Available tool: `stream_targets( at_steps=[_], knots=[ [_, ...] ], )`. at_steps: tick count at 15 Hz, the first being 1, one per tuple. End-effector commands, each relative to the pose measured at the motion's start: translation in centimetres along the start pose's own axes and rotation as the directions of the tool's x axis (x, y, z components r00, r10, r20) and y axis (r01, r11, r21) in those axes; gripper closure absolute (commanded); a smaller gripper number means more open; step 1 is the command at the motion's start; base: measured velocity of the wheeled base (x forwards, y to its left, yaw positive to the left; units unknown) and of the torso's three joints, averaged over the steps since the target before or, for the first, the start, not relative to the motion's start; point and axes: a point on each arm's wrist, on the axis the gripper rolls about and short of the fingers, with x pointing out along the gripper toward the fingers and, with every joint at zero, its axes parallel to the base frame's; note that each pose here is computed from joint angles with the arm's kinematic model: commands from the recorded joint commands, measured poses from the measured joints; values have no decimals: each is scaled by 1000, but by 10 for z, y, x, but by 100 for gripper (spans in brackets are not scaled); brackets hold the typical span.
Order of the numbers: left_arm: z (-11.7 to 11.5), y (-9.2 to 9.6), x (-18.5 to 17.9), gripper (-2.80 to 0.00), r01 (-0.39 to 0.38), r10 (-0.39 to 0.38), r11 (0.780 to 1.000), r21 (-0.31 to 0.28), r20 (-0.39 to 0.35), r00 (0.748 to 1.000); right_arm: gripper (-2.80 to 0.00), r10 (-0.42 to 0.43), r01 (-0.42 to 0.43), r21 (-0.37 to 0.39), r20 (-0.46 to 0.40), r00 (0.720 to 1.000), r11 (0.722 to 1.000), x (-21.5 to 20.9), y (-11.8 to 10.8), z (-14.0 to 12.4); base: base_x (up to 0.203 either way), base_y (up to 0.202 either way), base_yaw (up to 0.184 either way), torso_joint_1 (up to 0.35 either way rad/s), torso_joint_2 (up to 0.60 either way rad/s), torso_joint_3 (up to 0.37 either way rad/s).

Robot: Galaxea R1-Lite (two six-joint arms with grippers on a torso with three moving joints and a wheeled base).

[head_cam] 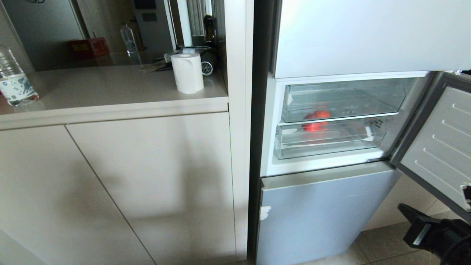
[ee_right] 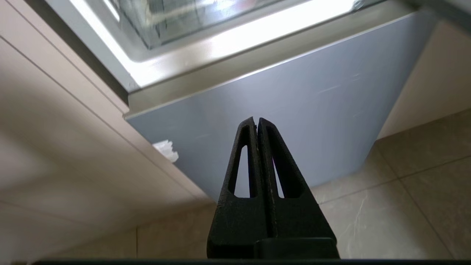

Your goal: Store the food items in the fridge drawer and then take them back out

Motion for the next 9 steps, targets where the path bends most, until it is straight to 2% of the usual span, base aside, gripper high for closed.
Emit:
stream_targets(
  at_steps=[1, 3, 5, 6, 8, 9],
  knots=[
    [0, 0, 0, 0, 0, 0, 1000, 0, 0, 1000, 0, 30, -37, 47, 141, 990, 998, -39, -13, 12, 0, 0, 0, 0, 0, 0],
    [0, 0, 0, 0, 0, 0, 1000, 0, 0, 1000, 0, 54, -62, 27, 235, 970, 998, -66, -22, 19, 0, 0, 0, 0, 0, 0],
    [0, 0, 0, 0, 0, 0, 1000, 0, -2, 1000, 0, 90, -80, -45, 313, 946, 996, -96, -34, 20, 0, 0, 0, 0, 0, 0],
    [0, 0, 0, 0, 0, 0, 1000, 0, 0, 1000, 0, 100, -75, -97, 295, 950, 993, -108, -41, 14, 0, 0, 0, 0, 0, 0],
    [0, 0, 0, 0, 0, 0, 1000, 0, -3, 1000, 0, 117, -89, -239, 103, 988, 967, -122, -57, -15, 0, 0, 0, 0, 0, 0],
    [0, 0, 0, 0, 0, 0, 1000, 0, -2, 1000, 0, 136, -126, -294, 13, 991, 947, -124, -61, -30, 0, 0, 0, 0, 0, 0]
  ],
)
